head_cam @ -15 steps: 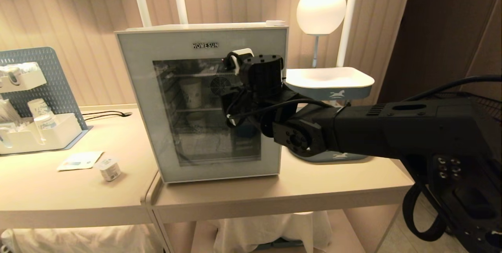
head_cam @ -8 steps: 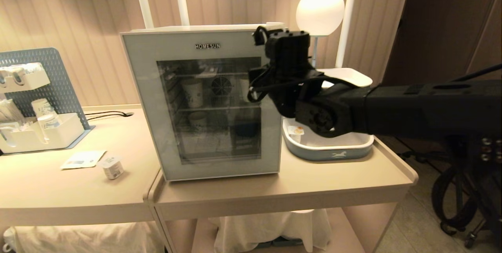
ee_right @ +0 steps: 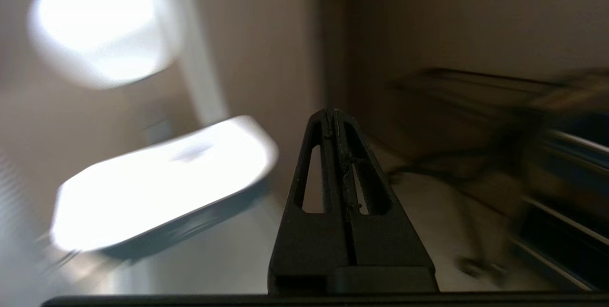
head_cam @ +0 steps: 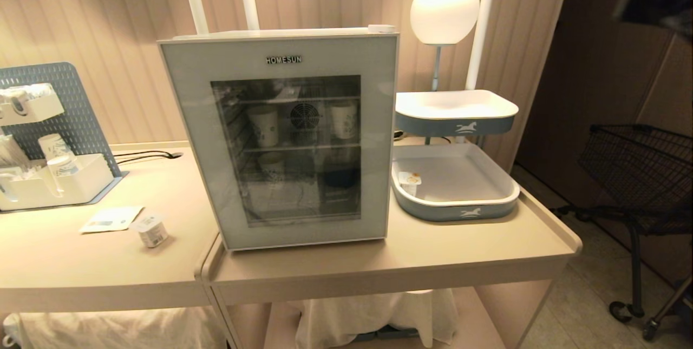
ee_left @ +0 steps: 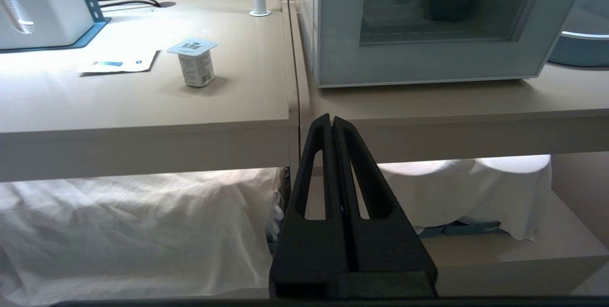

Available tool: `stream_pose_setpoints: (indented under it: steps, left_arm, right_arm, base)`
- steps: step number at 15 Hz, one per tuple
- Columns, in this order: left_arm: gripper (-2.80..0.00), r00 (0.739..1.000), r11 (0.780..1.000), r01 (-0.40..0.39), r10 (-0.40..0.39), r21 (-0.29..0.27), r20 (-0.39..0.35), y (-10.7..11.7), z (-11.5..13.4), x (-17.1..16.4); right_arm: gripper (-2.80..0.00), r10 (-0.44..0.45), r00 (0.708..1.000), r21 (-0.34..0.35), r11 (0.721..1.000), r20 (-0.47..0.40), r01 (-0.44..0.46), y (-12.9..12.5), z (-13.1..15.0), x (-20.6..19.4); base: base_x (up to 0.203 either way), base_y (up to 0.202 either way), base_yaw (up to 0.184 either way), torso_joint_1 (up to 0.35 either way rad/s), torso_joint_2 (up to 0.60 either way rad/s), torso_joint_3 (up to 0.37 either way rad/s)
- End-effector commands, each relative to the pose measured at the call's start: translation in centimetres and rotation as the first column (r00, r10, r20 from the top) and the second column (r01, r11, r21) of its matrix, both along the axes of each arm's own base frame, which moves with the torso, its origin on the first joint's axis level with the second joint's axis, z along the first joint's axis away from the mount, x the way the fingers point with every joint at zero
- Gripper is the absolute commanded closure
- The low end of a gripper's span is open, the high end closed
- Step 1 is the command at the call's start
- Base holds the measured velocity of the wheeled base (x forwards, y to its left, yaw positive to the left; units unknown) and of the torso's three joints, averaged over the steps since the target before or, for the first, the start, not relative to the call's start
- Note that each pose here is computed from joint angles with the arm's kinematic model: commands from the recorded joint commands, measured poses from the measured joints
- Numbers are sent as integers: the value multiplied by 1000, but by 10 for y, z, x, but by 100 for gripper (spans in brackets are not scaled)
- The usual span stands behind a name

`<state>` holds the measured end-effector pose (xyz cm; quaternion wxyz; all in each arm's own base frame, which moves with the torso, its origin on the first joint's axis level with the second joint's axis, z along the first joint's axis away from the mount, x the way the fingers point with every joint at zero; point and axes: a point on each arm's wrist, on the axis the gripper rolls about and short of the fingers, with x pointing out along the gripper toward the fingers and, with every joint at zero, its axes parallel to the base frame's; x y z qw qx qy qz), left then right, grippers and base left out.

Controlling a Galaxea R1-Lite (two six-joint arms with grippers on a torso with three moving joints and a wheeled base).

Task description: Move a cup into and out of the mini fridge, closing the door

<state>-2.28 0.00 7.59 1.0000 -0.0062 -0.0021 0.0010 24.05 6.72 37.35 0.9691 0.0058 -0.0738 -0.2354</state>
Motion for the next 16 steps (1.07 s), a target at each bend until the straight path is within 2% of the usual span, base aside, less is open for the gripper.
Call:
stream_pose_setpoints:
  steps: [1, 3, 4, 5, 6, 8, 9, 10, 12, 13, 14, 16]
  left_arm:
    - [0, 1000, 1000, 0, 0, -1, 0, 0, 0, 0]
    - [0, 1000, 1000, -1, 1, -1, 0, 0, 0, 0]
    - [0, 1000, 1000, 0, 0, -1, 0, 0, 0, 0]
    - [0, 1000, 1000, 0, 0, -1, 0, 0, 0, 0]
    - [0, 1000, 1000, 0, 0, -1, 0, 0, 0, 0]
    - [0, 1000, 1000, 0, 0, -1, 0, 0, 0, 0]
    - [0, 1000, 1000, 0, 0, -1, 0, 0, 0, 0]
    - [0, 1000, 1000, 0, 0, 0, 0, 0, 0, 0]
    - [0, 1000, 1000, 0, 0, 0, 0, 0, 0, 0]
    - [0, 1000, 1000, 0, 0, 0, 0, 0, 0, 0]
    - [0, 1000, 1000, 0, 0, -1, 0, 0, 0, 0]
    - [0, 1000, 1000, 0, 0, 0, 0, 0, 0, 0]
  right_arm:
    - [0, -139, 968, 74, 989, 210, 126, -58, 31, -122]
    - [0, -334, 897, 93, 942, 288, 321, -83, 9, -204]
    - [0, -371, 872, 83, 928, 320, 364, -83, -11, -238]
    - [0, -363, 874, 52, 929, 324, 366, -81, -36, -258]
    - [0, -328, 898, 29, 942, 294, 334, -79, -66, -264]
    - [0, -192, 960, 53, 981, 206, 185, -80, -107, -265]
    - [0, -143, 970, 67, 989, 197, 132, -81, -121, -275]
    - [0, -145, 972, 104, 986, 183, 127, -83, -139, -279]
    - [0, -236, 966, 149, 964, 104, 219, -85, -177, -265]
    - [0, -279, 955, 143, 954, 103, 263, -86, -184, -262]
    - [0, -336, 936, 108, 940, 109, 325, -87, -181, -264]
    - [0, -415, 901, 101, 909, 126, 404, -85, -186, -270]
  base:
    - [0, 0, 0, 0, 0, 0]
    - [0, 0, 0, 0, 0, 0]
    - [0, 0, 0, 0, 0, 0]
    - [0, 0, 0, 0, 0, 0]
    - [0, 0, 0, 0, 0, 0]
    - [0, 0, 0, 0, 0, 0]
    - [0, 0, 0, 0, 0, 0]
    - [0, 0, 0, 0, 0, 0]
    - [0, 0, 0, 0, 0, 0]
    - [0, 0, 0, 0, 0, 0]
    - [0, 0, 0, 0, 0, 0]
    - [0, 0, 0, 0, 0, 0]
